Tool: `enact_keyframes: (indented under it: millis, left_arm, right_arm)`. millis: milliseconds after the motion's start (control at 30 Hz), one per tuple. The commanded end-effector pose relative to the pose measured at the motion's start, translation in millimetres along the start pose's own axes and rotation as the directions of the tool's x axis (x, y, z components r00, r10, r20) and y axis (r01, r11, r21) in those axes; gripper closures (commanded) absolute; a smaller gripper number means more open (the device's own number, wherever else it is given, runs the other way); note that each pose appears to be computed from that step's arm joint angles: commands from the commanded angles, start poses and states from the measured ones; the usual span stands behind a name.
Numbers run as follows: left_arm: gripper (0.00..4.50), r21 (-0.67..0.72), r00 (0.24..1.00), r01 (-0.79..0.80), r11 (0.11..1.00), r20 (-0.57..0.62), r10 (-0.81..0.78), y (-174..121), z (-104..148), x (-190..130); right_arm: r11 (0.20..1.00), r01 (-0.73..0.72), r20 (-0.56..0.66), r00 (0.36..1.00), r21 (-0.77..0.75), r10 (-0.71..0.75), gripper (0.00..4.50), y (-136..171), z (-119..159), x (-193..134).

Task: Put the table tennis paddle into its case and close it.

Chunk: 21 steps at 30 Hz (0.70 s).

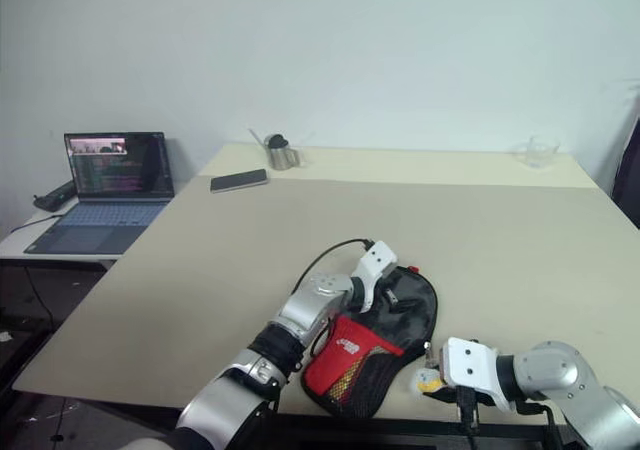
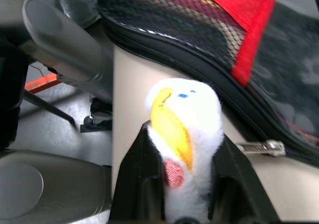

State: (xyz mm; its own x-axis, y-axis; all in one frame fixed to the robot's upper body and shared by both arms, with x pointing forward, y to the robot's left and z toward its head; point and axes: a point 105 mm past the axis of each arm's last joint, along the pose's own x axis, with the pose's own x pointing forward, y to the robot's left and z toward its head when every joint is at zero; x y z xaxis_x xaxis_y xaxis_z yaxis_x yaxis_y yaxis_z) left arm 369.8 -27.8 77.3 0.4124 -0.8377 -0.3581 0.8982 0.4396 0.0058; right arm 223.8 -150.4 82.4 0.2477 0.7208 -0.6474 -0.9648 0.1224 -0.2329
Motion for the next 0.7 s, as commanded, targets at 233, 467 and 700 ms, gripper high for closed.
enact_keyframes:
  millis: [233,467,700]
  left_arm:
    - [0.0,-0.039,0.999,0.03,0.999,0.033,-0.029,11,9,-19]
    - [0.0,0.173,0.976,0.121,0.978,0.16,-0.149,15,71,-67]
    - [0.0,0.314,0.976,0.129,0.94,0.126,-0.176,23,84,-126]
  right_arm:
    - [1.0,-0.018,-0.045,0.999,0.002,0.018,0.2,-24,-4,-14]
    - [0.991,0.12,0.06,0.991,0.06,-0.123,0.02,-63,28,-56]
    - [0.879,0.403,0.159,0.879,0.253,-0.449,0.02,-124,52,-72]
